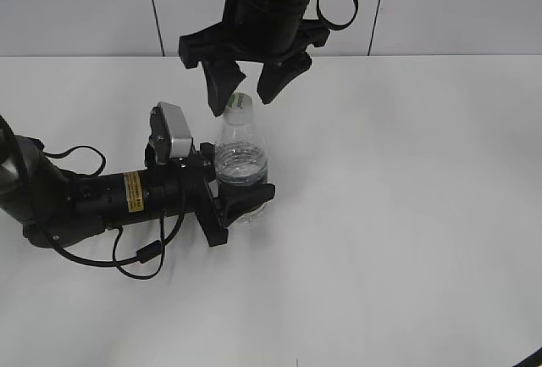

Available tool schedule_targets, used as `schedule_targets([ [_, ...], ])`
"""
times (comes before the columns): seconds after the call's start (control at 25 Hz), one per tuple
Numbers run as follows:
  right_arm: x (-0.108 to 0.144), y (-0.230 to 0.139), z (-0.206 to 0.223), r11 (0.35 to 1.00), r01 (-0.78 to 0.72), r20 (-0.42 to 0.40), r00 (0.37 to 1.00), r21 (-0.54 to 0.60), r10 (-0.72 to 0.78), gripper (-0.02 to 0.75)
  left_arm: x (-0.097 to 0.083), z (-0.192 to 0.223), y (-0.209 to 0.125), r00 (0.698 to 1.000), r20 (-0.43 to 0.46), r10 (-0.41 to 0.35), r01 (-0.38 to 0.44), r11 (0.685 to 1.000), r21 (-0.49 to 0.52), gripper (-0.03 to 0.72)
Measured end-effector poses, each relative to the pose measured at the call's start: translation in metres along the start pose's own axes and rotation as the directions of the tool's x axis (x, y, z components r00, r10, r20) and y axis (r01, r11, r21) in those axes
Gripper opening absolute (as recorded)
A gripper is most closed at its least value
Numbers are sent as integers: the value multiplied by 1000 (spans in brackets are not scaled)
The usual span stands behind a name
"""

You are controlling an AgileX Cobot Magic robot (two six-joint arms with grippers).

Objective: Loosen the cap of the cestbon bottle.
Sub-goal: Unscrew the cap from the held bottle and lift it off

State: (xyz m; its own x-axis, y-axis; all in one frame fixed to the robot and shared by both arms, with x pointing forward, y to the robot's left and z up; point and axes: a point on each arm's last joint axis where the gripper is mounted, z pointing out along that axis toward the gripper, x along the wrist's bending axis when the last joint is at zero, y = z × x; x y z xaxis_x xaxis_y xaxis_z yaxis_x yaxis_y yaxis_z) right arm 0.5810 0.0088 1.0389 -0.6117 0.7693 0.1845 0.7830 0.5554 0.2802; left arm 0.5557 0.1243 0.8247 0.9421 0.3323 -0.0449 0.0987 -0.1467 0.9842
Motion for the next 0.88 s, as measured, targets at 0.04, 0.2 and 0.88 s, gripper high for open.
schedule_targets([
  [0.04,0,0,0,1000,1,0,1000,0,-1,506,0,0,0,1000,0,0,0,1000,0,407],
  [0.2,0,0,0,1000,5,0,1000,0,-5,506,0,0,0,1000,0,0,0,1000,0,407],
  [0.88,-1,0,5,1000,16,6,1000,10,-16,442,0,0,0,1000,0,0,0,1000,0,407],
])
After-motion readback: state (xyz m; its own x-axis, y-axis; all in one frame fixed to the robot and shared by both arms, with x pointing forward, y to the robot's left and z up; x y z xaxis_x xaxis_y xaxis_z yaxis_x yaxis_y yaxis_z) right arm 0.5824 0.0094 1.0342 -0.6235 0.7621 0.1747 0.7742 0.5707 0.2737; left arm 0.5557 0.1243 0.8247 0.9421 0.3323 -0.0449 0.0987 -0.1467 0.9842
